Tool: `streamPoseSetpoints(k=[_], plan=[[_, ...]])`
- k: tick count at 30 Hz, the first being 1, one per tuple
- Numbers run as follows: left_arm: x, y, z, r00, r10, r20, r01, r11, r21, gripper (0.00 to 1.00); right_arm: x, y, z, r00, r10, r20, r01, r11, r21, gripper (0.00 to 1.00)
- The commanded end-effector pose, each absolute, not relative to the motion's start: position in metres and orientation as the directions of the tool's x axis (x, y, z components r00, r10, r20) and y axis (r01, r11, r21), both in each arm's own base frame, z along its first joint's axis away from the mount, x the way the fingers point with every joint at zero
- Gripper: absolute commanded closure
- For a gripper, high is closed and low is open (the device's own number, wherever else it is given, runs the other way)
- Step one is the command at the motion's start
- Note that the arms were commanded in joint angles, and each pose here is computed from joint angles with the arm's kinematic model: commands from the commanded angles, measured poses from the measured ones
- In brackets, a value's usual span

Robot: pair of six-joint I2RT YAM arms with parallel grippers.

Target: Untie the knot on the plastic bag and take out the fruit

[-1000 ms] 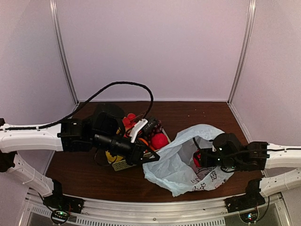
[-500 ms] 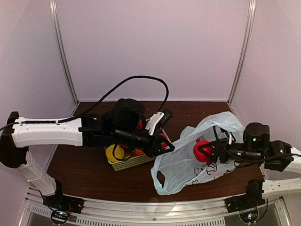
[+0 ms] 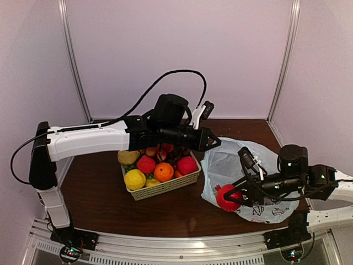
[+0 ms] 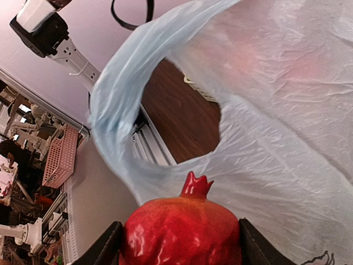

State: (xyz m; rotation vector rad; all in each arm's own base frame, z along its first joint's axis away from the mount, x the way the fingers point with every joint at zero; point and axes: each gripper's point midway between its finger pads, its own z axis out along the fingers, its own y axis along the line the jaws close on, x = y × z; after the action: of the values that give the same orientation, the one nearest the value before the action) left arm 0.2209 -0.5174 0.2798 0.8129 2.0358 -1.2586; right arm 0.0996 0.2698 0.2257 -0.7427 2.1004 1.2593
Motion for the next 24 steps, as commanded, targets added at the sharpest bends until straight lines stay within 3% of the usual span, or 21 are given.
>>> streamPoseSetpoints(k=[1, 8, 12, 15, 18, 24], plan=[[0.215, -0.537, 0.285, -0.601, 0.206, -0.772, 0.794, 0.27, -0.545, 1.0, 0.086, 0.274, 0.287, -0.624, -0.099, -0.775, -0.77, 0.247, 0.589, 0.5], [0.201, -0.538, 0.275, -0.559, 0.278, -0.781, 0.828, 0.244, -0.505, 0.97, 0.122, 0.272, 0.347, -0.556, 0.09, -0.826, -0.762, 0.342, 0.55, 0.49], [0.199, -0.529, 0.298, -0.521, 0.271, -0.809, 0.851, 0.243, -0.466, 0.52, 0.137, 0.277, 0.375, -0.506, 0.167, -0.846, -0.767, 0.361, 0.531, 0.49], [0.202, -0.512, 0.322, -0.489, 0.247, -0.836, 0.863, 0.276, -0.423, 0.3, 0.146, 0.278, 0.395, -0.469, 0.211, -0.857, -0.767, 0.383, 0.514, 0.49], [0.21, -0.486, 0.337, -0.491, 0.226, -0.841, 0.852, 0.329, -0.409, 0.17, 0.158, 0.276, 0.408, -0.437, 0.238, -0.868, -0.751, 0.435, 0.497, 0.49], [0.22, -0.423, 0.354, -0.496, 0.2, -0.845, 0.82, 0.43, -0.379, 0.06, 0.185, 0.282, 0.409, -0.407, 0.206, -0.89, -0.697, 0.559, 0.448, 0.49]])
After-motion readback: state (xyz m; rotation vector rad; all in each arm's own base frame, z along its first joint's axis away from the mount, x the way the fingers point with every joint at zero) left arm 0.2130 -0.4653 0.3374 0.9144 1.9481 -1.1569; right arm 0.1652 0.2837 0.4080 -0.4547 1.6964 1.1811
